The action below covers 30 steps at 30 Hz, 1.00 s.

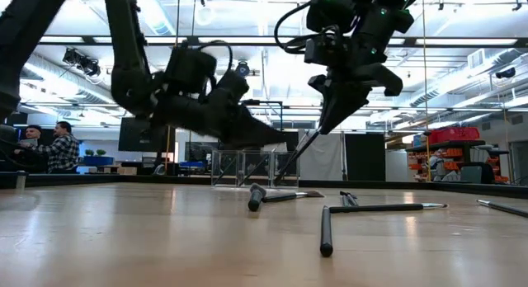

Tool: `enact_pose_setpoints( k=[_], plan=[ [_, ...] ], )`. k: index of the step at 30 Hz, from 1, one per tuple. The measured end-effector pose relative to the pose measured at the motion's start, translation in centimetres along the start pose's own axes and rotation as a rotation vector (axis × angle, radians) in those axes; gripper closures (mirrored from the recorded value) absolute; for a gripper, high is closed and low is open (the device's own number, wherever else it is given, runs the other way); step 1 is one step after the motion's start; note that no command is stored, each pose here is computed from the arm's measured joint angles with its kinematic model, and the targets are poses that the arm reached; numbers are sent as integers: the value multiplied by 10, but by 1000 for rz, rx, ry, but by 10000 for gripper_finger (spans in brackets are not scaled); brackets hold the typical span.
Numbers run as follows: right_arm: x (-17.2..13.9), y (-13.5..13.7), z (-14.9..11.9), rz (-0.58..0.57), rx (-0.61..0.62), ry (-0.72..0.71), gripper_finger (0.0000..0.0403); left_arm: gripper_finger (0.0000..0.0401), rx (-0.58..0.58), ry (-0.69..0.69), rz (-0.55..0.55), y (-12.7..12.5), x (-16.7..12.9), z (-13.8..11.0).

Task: Put items in baskets/containers
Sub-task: Put the black eyeshadow brush into the transparent organizer

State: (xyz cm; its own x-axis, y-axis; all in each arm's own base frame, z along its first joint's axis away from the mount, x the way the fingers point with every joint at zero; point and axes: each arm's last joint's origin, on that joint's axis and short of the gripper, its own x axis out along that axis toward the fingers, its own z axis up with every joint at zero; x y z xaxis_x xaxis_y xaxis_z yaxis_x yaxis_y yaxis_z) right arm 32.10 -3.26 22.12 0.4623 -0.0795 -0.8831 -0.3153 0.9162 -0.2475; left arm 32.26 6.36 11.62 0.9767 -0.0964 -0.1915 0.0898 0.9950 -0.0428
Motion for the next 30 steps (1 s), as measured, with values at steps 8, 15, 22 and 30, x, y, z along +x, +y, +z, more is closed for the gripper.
enact_pose_setpoints(
  k=[8, 15, 22, 30],
  plan=[
    [0, -1, 1, -5, -13, -9, 396, 273, -41, 251, 49, 4, 11, 39],
    [0, -1, 2, -12, -13, -21, 396, 273, -27, 256, 24, -5, 32, 55],
    [0, -2, 3, -17, -20, -31, 396, 273, -60, 272, 87, -2, 32, 56],
    [0, -4, 8, -48, -62, -82, 396, 273, -75, 297, 96, 0, 31, 53]
  ],
)
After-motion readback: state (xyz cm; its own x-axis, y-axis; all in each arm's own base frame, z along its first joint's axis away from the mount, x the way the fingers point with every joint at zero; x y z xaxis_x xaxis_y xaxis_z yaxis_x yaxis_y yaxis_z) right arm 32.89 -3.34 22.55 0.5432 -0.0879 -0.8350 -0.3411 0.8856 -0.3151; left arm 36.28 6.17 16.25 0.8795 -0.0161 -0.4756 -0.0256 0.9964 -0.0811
